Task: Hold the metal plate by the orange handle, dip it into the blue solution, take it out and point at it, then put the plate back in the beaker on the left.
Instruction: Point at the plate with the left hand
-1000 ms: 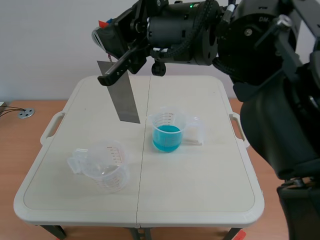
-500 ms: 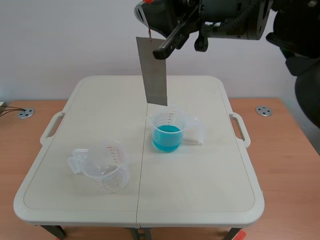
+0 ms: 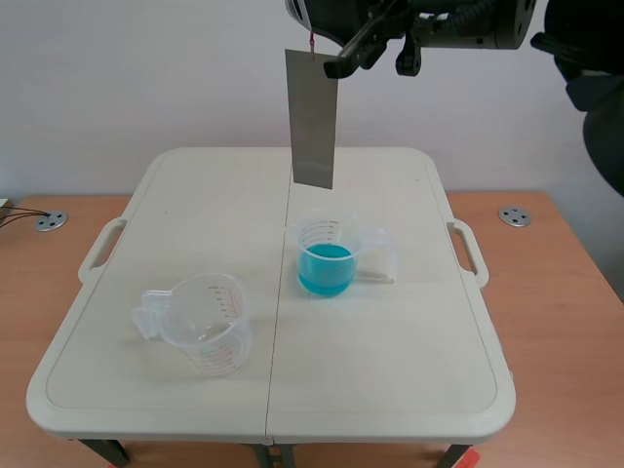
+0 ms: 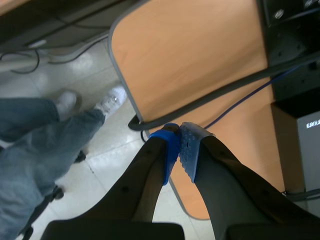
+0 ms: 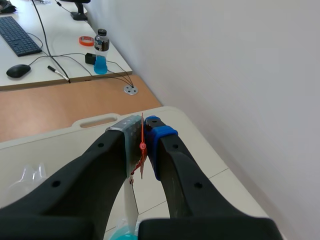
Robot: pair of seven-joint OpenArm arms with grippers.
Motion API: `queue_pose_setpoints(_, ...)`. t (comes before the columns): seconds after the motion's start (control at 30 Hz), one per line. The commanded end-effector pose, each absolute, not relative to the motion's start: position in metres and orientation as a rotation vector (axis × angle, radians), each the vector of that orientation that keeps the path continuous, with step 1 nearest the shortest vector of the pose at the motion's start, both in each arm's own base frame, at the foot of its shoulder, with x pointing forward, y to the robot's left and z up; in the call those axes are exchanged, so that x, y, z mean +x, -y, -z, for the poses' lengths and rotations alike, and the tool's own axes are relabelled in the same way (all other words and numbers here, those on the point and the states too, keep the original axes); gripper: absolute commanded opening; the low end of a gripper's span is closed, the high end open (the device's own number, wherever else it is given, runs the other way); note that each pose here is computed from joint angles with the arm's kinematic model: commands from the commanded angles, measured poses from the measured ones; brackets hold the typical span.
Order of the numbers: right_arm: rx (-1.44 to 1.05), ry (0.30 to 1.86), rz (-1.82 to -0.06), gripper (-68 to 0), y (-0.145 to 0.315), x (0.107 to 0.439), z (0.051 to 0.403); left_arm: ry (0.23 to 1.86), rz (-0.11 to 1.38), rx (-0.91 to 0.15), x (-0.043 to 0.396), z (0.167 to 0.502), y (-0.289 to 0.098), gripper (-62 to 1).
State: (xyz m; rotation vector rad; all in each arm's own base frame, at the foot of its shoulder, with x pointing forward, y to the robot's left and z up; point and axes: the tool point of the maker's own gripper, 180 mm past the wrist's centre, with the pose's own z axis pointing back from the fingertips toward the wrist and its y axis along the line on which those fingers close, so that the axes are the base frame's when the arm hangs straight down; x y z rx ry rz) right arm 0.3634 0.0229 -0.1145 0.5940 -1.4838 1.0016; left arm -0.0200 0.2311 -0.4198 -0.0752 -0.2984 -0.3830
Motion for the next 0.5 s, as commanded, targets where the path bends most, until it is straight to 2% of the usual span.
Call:
queue_pose_setpoints(0.0, 0.619, 1.543, -1.01, -66.2, -0.025, 0.365, 0.093, 0.346, 0.408, -0.096, -0.004, 0.412, -0.22, -58.1)
queue_pose_setpoints(0.3, 0.68, 1.502, -0.941, -66.2, -0.02, 0.377, 0.103, 0.611, 0.527, -0.104, 0.097, 0.375, -0.197, -58.1)
queue_pose_setpoints(0.47, 0.725, 1.478, -0.897, -66.2, -0.018, 0.38, 0.11, 0.767, 0.544, -0.094, 0.156, 0.35, -0.193, -58.1)
